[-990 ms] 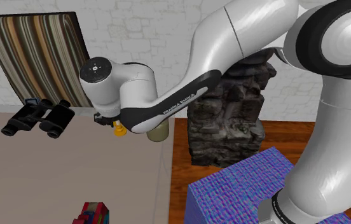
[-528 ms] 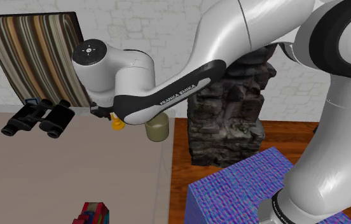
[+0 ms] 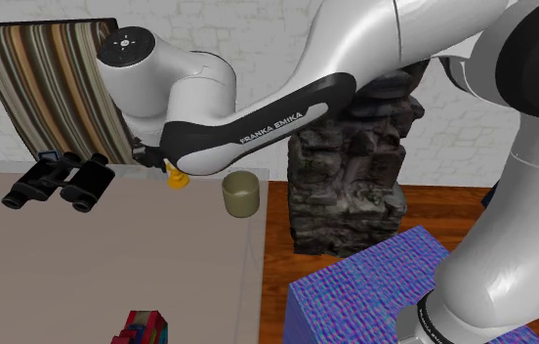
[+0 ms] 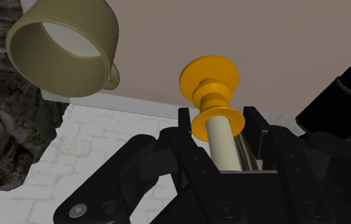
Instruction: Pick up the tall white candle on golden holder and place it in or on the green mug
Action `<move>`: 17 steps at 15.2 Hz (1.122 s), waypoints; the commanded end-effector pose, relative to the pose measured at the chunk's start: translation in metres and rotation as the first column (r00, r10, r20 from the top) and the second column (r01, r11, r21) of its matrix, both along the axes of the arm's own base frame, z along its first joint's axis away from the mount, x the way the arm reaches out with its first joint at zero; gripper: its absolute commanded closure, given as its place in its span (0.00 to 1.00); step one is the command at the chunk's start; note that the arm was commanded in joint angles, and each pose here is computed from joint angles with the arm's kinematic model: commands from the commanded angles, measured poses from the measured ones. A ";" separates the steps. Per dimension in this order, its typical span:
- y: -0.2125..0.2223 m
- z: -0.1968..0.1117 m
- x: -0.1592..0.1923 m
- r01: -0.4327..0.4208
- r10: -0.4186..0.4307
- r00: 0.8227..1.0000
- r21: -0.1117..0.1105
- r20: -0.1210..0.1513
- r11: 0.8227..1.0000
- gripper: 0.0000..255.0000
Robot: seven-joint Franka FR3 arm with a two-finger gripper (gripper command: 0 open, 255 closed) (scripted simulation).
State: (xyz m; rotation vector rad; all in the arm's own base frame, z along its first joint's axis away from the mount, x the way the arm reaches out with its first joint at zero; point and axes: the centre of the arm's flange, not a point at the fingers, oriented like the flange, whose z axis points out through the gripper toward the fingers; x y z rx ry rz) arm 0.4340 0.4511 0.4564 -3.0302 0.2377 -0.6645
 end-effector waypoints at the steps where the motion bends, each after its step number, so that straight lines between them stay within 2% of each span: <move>1: 0.000 0.009 -0.001 0.000 0.000 1.000 0.000 0.000 1.000 1.00; 12: -0.144 -0.008 0.011 0.000 0.000 1.000 0.000 0.000 1.000 1.00; 17: -0.154 -0.030 0.012 0.000 0.000 1.000 0.000 0.000 1.000 1.00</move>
